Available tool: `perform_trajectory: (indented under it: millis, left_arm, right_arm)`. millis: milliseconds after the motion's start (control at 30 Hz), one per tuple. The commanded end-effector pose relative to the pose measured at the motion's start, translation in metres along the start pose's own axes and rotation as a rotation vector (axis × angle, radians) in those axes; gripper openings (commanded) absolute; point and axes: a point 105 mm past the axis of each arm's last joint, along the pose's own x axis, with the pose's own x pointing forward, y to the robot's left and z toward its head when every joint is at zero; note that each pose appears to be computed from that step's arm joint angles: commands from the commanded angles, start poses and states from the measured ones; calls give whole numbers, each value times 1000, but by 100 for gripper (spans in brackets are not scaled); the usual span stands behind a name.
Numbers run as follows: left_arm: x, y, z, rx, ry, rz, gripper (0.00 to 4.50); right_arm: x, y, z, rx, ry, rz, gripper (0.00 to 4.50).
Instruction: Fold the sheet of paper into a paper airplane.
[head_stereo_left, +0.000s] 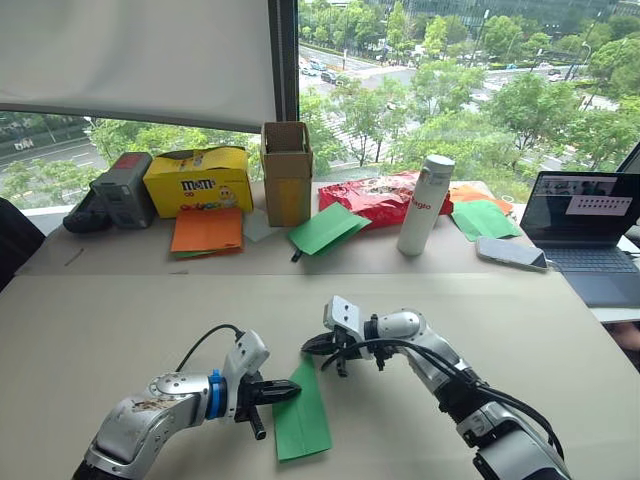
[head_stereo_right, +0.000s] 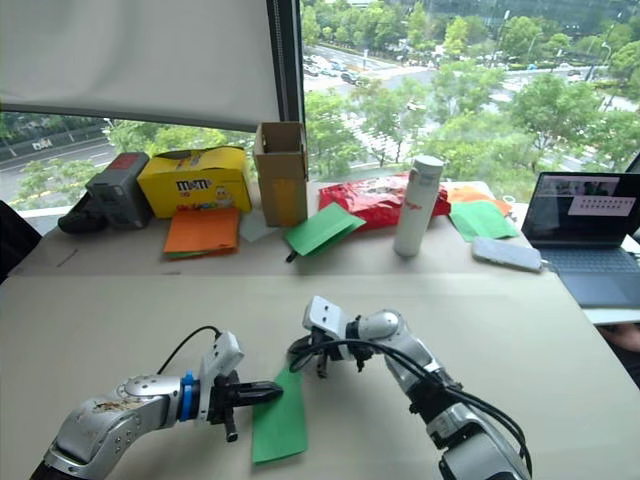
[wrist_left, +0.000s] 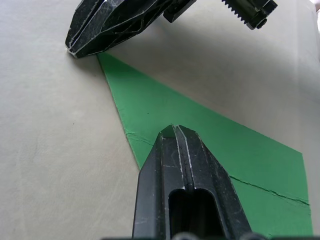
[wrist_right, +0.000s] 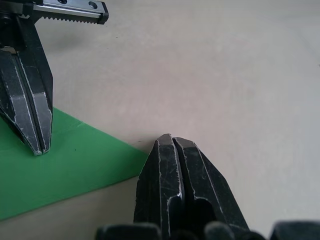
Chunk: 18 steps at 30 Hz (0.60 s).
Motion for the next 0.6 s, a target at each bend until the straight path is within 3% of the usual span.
perform_trajectory:
  millis: [33, 167, 600]
  left_arm:
    - [2, 0, 1, 4, 1, -4, 0]
    - [4, 1, 2, 20, 13, -9, 0]
    - [1, 4, 3, 18, 16, -16, 0]
  right_arm:
    - [-10, 1, 37, -18, -156, 36, 2]
    - [-9, 18, 36, -34, -148, 91, 2]
    - [2, 42, -8, -3, 28, 137, 2]
